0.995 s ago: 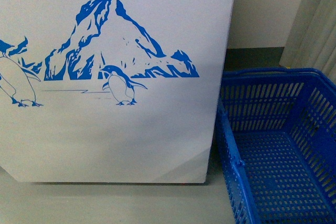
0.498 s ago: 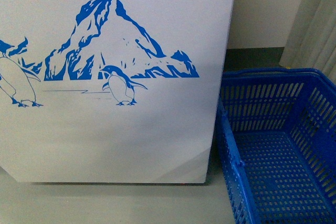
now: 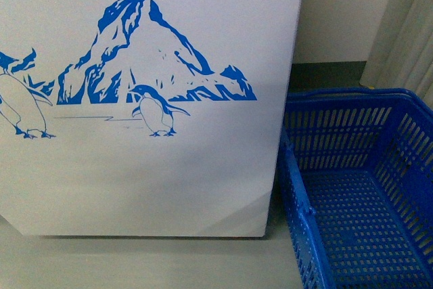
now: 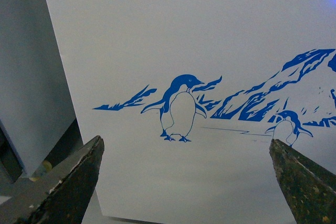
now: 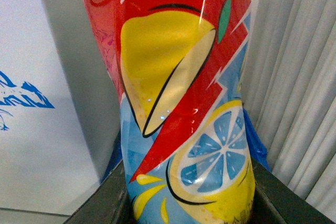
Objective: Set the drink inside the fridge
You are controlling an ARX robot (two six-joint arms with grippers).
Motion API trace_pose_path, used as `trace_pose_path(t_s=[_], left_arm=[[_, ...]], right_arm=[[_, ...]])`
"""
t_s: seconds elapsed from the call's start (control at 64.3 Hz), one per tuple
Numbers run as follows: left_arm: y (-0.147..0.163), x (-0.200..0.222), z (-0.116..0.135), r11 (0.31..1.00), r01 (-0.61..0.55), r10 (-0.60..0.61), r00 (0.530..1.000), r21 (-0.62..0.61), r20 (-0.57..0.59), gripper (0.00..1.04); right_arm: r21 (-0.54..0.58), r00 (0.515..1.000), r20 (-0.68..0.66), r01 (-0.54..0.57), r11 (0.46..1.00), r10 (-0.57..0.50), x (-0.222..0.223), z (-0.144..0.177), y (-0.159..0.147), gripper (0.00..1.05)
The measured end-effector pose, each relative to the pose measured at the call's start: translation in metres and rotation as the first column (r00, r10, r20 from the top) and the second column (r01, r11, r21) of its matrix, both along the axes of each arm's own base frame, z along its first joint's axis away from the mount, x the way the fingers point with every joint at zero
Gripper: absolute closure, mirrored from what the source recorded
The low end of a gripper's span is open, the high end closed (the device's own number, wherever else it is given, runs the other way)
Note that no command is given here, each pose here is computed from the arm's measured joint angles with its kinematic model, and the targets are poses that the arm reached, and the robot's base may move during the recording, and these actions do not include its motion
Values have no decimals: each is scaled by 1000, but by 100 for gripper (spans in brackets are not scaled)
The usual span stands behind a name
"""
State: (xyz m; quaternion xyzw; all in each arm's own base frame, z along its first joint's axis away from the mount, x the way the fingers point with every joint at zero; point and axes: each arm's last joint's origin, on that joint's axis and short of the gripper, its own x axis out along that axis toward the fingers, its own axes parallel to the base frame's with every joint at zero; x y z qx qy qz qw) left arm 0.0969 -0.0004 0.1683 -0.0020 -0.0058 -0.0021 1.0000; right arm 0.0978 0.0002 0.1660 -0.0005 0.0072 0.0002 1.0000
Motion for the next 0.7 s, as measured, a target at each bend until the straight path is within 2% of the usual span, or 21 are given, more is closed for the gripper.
trace_pose_path(t_s=[0.7], left_arm=[[0, 0, 0, 1000, 0, 0, 1000, 0, 0, 8]], right_arm=[[0, 1000, 0, 0, 1000, 0, 0, 0, 0, 63]])
